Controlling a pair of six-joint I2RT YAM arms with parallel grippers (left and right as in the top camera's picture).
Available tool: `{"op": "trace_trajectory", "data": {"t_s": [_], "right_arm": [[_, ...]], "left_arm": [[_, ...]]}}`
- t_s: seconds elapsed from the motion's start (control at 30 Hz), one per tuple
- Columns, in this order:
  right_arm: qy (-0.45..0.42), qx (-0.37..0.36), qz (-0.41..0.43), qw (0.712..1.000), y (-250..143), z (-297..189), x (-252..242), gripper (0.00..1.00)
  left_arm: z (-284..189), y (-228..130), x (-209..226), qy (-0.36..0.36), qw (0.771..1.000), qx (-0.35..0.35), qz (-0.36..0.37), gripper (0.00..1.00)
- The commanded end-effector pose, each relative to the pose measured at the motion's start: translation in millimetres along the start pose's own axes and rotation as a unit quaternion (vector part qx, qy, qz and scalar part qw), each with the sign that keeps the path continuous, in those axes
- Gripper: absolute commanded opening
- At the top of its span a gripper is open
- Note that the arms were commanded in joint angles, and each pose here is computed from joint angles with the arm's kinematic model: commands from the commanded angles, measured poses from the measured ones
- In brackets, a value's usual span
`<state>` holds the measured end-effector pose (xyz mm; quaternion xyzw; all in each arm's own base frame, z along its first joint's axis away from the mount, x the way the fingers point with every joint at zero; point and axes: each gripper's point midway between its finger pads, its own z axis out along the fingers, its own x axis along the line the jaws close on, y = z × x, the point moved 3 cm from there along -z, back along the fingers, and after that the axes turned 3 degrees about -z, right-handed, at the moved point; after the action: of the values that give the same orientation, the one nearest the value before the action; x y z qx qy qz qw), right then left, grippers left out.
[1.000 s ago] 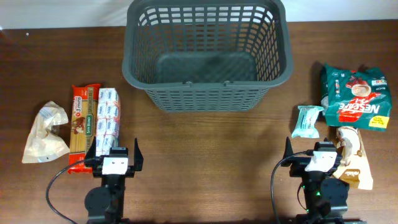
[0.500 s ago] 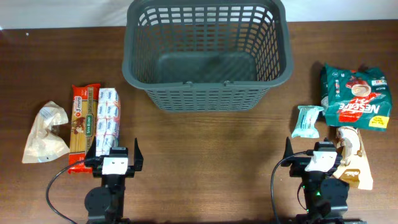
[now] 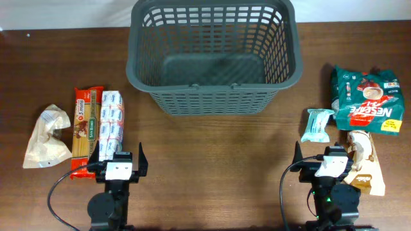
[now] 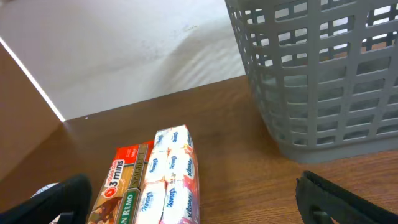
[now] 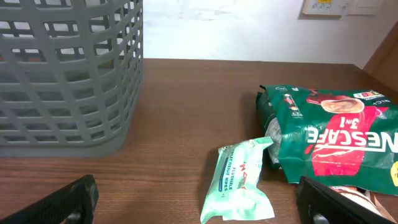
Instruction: Pack container
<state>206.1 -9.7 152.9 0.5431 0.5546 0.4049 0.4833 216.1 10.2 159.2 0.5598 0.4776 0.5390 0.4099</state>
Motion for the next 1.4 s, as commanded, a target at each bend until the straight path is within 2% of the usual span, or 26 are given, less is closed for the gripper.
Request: {"op": "trace_trajectory", "data": {"t_s": [0.0,0.37,0.53,0.63,0.77,0.97,1.1,1.17,1.27,1.33,1.37], "right_arm": [[-0.002,-0.001,0.001,1.000,-1.4,0.1,-0.8,0.99],[0.003,-0.001,0.001,1.000,-1.6,0.1,0.7,0.99],[0.053,-0.015,0.002,0.998,10.7,-5.0,13.9,0.99],[0.055,-0.021,-0.003,0.998,34.0,-17.8,11.4,0.99],[0.049,0.017,-0.039,0.998,68.9,-35.7,4.2,0.99],[0.009,0.142,-0.071,0.987,136.4,-44.8,-18.3,0.99],[0.049,0.154,-0.064,0.985,199.3,-43.8,-12.0,0.99],[0.095,0.171,-0.042,0.980,215.0,-47.9,-0.3,0.99],[0.113,0.177,-0.038,0.977,235.5,-49.7,2.8,0.99],[0.067,0.172,-0.034,0.982,248.2,-44.7,-10.3,0.99],[0.018,0.174,-0.011,0.985,253.4,-40.9,-23.2,0.99]], "left_arm": [[0.1,-1.8,0.3,0.000,1.000,0.002,-0.005,0.99],[0.0,-0.2,-6.2,-0.023,1.000,-0.003,-0.011,0.99],[-3.8,5.5,-16.2,-0.063,0.997,0.001,-0.038,0.99],[-11.9,11.3,-16.0,-0.073,0.996,0.038,-0.045,0.99],[-18.7,28.9,-12.1,-0.081,0.992,0.085,-0.047,0.99],[-5.8,90.4,1.4,-0.083,0.990,0.106,-0.047,0.99],[18.6,125.2,8.4,-0.086,0.987,0.124,-0.048,0.99],[32.7,133.1,9.8,-0.089,0.985,0.139,-0.049,0.99],[55.9,134.1,10.0,-0.092,0.980,0.169,-0.049,0.99],[70.2,128.6,8.5,-0.095,0.976,0.190,-0.050,0.99],[76.1,123.3,7.3,-0.097,0.973,0.202,-0.050,0.99]]}}
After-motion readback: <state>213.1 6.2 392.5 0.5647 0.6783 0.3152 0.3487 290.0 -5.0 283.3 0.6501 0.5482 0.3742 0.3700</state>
